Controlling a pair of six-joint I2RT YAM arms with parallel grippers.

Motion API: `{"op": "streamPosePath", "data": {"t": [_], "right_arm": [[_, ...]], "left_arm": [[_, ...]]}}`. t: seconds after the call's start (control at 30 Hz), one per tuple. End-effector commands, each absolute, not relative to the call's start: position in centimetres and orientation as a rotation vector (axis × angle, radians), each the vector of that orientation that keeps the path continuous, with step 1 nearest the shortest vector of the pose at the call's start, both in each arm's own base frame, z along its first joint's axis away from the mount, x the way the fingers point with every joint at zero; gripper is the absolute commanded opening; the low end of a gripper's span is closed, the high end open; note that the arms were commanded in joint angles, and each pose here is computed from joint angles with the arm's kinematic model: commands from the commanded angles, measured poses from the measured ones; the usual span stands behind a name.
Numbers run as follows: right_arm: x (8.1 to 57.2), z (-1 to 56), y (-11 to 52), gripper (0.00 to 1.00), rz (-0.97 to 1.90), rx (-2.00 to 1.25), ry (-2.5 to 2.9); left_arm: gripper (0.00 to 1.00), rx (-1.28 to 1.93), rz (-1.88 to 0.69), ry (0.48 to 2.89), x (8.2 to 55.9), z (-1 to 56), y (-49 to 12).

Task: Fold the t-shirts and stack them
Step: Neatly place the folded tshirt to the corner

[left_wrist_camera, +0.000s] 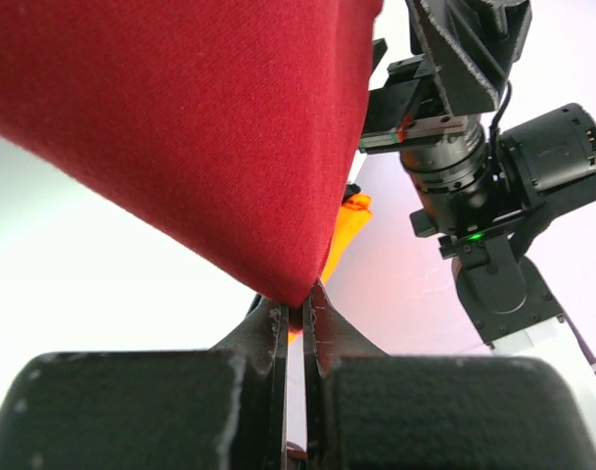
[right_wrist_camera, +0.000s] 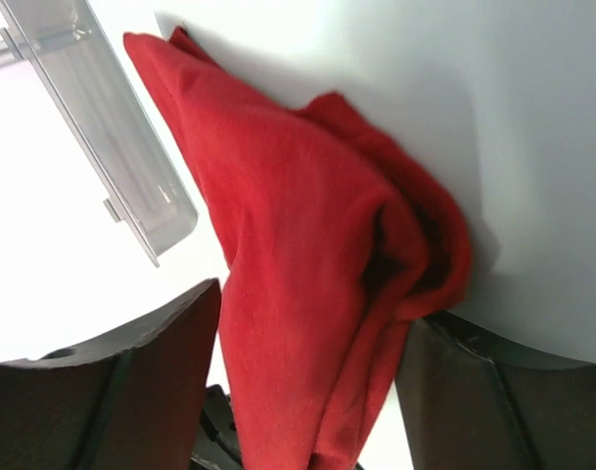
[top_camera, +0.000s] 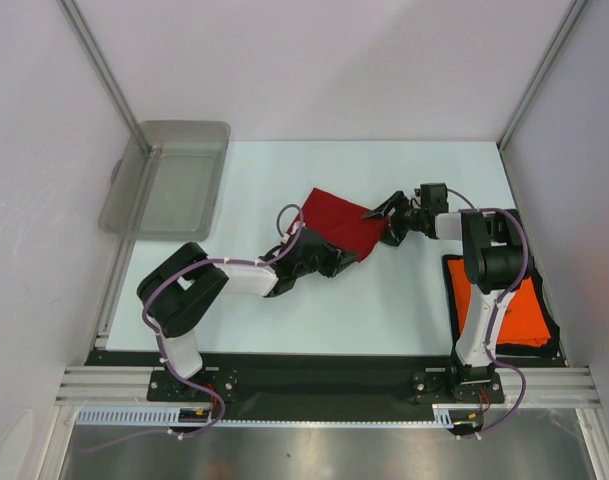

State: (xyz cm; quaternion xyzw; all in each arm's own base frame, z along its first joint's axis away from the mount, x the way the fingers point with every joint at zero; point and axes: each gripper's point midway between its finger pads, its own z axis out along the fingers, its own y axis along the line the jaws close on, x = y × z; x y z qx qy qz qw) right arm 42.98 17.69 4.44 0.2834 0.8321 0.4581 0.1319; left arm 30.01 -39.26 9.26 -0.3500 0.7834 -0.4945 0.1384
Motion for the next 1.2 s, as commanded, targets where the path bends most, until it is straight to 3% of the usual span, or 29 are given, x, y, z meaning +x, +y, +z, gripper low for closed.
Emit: {"op": "streamPosePath", "data": {"t": [0.0,0.47,0.6,0.67,0.7,0.73,0.77,0.83,0.93,1.17], "right_arm": [[44.7,3.4,16.9,0.71,1.240,0.841,2.370],[46.0,4.0,16.2,0.52,1.181,0.769,2.351],[46.1,4.6,16.3,0.37,1.187,0.756,2.336],[46.2,5.0,16.2,0.22,1.188,0.750,2.331],[46.2,5.2,16.2,0.11,1.186,0.746,2.329],[46.2,5.9,16.3,0.05,1.193,0.736,2.321],[46.1,6.3,16.4,0.00,1.193,0.730,2.318],[46.0,7.7,16.4,0.00,1.178,0.721,2.303],[45.4,10.0,16.2,0.00,1.091,0.676,2.310],[42.9,15.0,12.6,0.00,0.761,0.635,2.315]], "left_arm": [[0.00,-0.931,-1.509,2.218,29.8,12.1,-39.0],[0.00,-0.911,-1.494,2.255,28.7,11.0,-38.3],[0.00,-0.898,-1.502,2.266,28.4,11.0,-38.3],[0.02,-0.890,-1.487,2.279,28.2,10.9,-38.1],[0.07,-0.885,-1.481,2.285,28.1,10.8,-38.1],[0.21,-0.875,-1.474,2.291,28.0,10.8,-38.0],[0.26,-0.868,-1.467,2.305,27.7,10.6,-37.8],[0.41,-0.822,-1.473,2.327,27.1,10.5,-37.7],[0.53,-0.707,-1.444,2.394,25.6,9.9,-36.9],[0.55,-0.348,-1.383,2.485,21.1,11.0,-33.7]]}}
